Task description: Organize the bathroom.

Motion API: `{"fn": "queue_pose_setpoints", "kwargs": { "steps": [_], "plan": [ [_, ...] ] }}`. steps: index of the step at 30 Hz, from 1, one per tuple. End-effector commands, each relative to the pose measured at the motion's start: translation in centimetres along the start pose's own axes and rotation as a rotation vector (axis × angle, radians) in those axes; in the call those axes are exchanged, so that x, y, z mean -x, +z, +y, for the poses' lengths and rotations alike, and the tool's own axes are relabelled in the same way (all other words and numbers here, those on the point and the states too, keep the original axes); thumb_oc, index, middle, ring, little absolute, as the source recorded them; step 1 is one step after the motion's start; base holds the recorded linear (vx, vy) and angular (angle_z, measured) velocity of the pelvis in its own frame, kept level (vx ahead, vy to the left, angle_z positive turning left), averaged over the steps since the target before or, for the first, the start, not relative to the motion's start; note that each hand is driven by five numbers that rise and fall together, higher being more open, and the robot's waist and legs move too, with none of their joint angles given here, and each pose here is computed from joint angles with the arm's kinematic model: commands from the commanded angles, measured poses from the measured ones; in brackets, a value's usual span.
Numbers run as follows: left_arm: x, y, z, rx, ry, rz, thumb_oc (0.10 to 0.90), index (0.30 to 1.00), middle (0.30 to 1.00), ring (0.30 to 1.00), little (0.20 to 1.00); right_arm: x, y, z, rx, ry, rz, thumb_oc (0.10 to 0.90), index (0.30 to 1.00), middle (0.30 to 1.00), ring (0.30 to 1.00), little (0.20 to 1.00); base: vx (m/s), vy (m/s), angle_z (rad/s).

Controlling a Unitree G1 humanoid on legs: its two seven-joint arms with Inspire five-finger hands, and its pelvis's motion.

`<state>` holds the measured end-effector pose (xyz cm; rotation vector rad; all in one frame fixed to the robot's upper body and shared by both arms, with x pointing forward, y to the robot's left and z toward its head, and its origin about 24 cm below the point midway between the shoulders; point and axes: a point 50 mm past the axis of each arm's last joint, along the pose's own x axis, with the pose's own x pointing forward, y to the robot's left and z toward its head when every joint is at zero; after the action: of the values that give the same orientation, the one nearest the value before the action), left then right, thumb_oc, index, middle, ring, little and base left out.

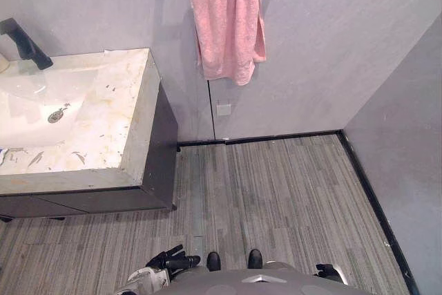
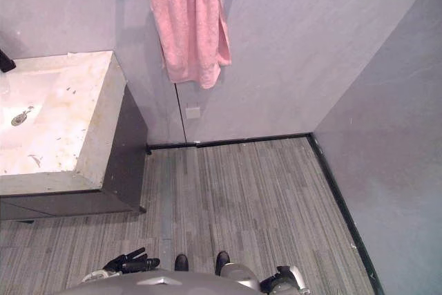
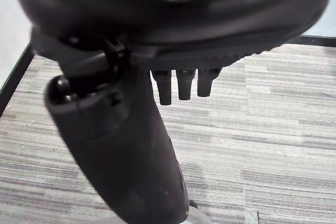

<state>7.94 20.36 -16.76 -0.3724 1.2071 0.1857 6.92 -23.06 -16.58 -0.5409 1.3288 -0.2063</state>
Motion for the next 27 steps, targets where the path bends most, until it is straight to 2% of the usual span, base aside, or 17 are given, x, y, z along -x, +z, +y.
{"fn": "queue_pose_setpoints", "kwargs": {
  "steps": [1, 9, 15, 19, 24, 27],
  "plan": [
    [-0.2, 0.5, -0.3, -0.031, 0.013, 0.001, 0.8, 0.9, 0.9, 0.9, 0.9, -0.4, 1.0, -1.2, -0.002, -0.019, 0.003, 0.8, 0.9, 0.9, 0.9, 0.9, 0.0, 0.0, 0.0],
    [-0.2, 0.4, -0.1, 0.009, 0.043, 0.0, 0.8, 0.9, 0.9, 0.9, 0.9, -0.4, 0.7, -1.2, 0.003, -0.013, 0.018, 0.8, 0.9, 0.9, 0.9, 0.9, 0.0, 0.0, 0.0],
    [-0.1, -1.0, 0.3, 0.029, 0.093, 0.118, 0.8, 0.9, 0.9, 0.9, 0.9, -0.3, -0.8, -0.5, 0.047, 0.102, 0.139, 0.8, 0.9, 0.9, 0.9, 0.9, 0.01, -0.001, 0.01],
    [-0.1, -1.0, 0.5, 0.04, 0.109, 0.121, 0.8, 0.9, 0.9, 0.9, 0.9, -0.1, -1.6, -0.3, 0.032, 0.143, 0.194, 0.8, 0.9, 0.9, 0.9, 0.9, 0.02, 0.003, 0.01],
    [0.1, -1.9, 0.8, 0.053, 0.148, 0.204, 0.8, 0.9, 0.9, 0.9, 0.9, -0.1, -1.6, -0.1, -0.083, 0.177, 0.21, 0.8, 0.9, 0.9, 0.9, 0.9, 0.02, 0.006, 0.0],
    [0.3, -2.5, 0.9, 0.127, 0.186, 0.245, 0.8, 0.9, 0.9, 0.9, 0.9, -0.2, -0.7, 0.0, -0.176, 0.155, 0.156, 0.8, 0.9, 0.9, 0.9, 0.9, 0.04, 0.016, 0.0]
  ]
}}
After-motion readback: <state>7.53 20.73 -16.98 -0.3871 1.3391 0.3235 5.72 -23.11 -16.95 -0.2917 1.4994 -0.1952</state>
